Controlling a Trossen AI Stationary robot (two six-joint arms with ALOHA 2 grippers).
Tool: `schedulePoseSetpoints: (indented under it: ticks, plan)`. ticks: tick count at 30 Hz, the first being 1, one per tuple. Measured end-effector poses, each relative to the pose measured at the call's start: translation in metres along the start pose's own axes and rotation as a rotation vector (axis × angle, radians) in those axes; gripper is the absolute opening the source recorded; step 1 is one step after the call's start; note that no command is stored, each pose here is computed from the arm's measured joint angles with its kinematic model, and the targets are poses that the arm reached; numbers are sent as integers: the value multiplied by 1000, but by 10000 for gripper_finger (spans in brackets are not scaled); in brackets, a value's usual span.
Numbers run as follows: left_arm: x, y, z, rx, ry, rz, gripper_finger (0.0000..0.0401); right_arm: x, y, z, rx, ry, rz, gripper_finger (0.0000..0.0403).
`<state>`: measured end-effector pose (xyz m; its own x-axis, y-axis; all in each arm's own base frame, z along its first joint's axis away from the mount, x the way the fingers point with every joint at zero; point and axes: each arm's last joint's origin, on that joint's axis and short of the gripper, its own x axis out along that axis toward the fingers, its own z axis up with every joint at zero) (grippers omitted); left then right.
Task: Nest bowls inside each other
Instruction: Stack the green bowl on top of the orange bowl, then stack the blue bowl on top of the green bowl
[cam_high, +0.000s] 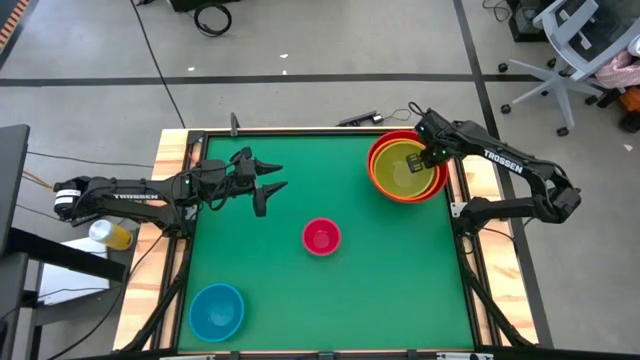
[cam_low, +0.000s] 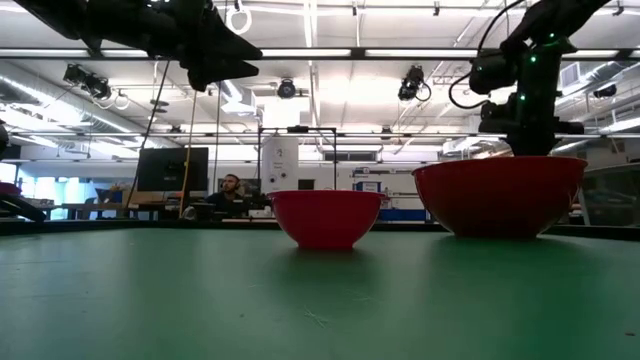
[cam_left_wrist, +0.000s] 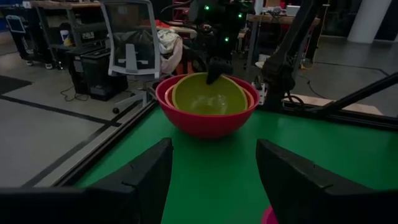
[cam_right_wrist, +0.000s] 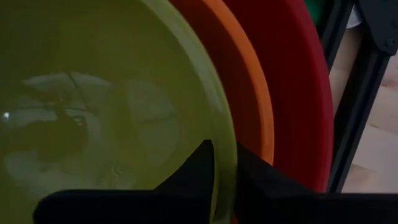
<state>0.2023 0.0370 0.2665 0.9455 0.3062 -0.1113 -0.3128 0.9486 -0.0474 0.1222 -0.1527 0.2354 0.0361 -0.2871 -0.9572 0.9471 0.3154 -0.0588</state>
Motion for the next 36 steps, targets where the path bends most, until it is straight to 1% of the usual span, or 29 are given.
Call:
schedulePoseSetpoints:
  ticks: [5, 11, 14, 17, 18, 20, 25, 28, 30, 32, 34, 36]
  plan:
    - [0, 0, 0, -6, 0, 0, 233, 0, 0, 1, -10, -13, -8, 94]
    - [0, 0, 0, -13, 1, 0, 233, -1, -1, 2, -14, -45, -80, 147]
    - [0, 0, 0, -13, 2, 0, 233, -2, 1, 1, -37, -68, -124, 156]
    - [0, 0, 0, -13, 1, 0, 233, -3, 4, 0, -89, -99, -207, 157]
    - [0, 0, 0, -13, 1, 0, 233, -4, 6, -1, -112, -109, -227, 156]
    - [0, 0, 0, -13, 1, 0, 233, -6, 12, -3, -179, -131, -232, 156]
    - [3, 0, -3, -8, 18, 2, 233, -21, 32, -9, -291, -272, -148, 157]
    - [7, -1, -6, 3, 31, 3, 233, -34, 41, -12, -361, -377, -69, 157]
    - [10, -1, -8, 8, 42, 4, 233, -42, 47, -15, -422, -425, 26, 157]
    - [11, -1, -9, 17, 39, 4, 233, -50, 52, -18, -472, -466, 148, 157]
    - [11, -2, -9, 28, 39, 2, 233, -56, 58, -20, -504, -493, 258, 157]
    - [11, -4, -9, 34, 40, -7, 233, -61, 64, -22, -521, -517, 335, 157]
